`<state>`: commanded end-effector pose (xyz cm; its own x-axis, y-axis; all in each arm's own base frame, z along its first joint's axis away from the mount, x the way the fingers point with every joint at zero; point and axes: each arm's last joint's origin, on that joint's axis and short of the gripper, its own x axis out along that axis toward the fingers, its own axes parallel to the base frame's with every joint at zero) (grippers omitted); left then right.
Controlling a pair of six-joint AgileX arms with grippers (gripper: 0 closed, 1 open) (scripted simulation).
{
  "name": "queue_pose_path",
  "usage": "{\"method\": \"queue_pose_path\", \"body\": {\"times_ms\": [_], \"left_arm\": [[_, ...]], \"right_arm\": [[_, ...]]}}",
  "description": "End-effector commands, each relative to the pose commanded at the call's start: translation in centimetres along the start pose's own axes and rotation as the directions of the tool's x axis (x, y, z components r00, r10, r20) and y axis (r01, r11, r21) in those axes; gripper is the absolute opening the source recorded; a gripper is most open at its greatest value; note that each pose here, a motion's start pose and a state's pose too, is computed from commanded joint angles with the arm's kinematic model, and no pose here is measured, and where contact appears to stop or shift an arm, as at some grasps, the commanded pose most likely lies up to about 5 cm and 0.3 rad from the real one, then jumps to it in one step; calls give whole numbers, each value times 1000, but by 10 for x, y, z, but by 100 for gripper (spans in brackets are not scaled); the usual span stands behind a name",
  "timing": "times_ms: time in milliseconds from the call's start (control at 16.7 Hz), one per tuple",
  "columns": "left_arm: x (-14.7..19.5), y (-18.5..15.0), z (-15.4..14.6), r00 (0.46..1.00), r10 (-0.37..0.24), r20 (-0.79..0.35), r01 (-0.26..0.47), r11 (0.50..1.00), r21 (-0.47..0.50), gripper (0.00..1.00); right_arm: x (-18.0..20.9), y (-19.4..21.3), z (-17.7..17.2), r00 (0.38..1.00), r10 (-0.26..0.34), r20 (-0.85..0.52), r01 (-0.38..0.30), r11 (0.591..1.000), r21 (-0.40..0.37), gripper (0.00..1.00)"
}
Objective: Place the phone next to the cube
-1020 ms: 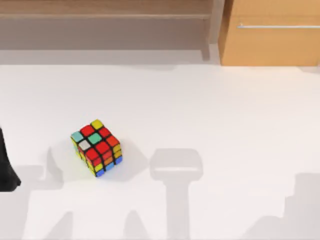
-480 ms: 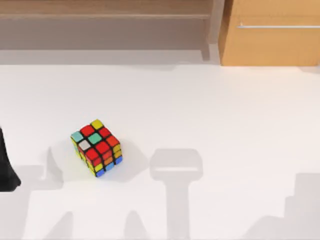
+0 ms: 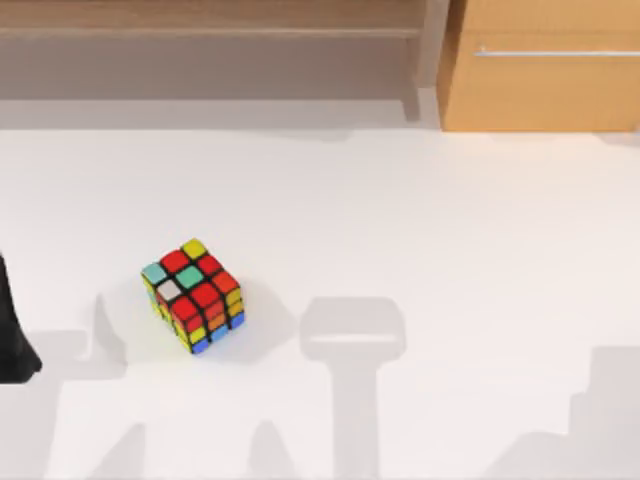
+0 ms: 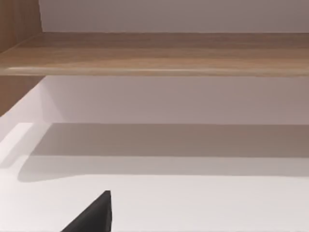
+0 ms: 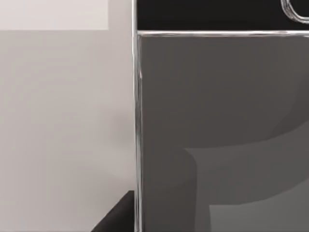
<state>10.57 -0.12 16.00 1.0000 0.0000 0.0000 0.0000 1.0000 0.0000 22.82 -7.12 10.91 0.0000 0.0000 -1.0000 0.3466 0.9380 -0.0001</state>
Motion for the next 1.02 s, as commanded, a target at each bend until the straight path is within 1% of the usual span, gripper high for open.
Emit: {"method": "queue_pose_path", "body": {"times_ms": [480,780,900,1020], "left_arm": [[0,0,0,1000,0,0,0,1000,0,100],[0,0,0,1000,0,0,0,1000,0,100],[0,0,0,1000,0,0,0,1000,0,100],[0,0,0,1000,0,0,0,1000,0,100]], "right_arm": [[-24,0,1,1000,0,14,0,1000,-1,0],[-24,0,0,1000,0,9,0,1000,0,0],[-33,1,4,999,2,45,-2,1000,0,0],[-50,5,15,994,6,108,-6,1000,-4,0]]}}
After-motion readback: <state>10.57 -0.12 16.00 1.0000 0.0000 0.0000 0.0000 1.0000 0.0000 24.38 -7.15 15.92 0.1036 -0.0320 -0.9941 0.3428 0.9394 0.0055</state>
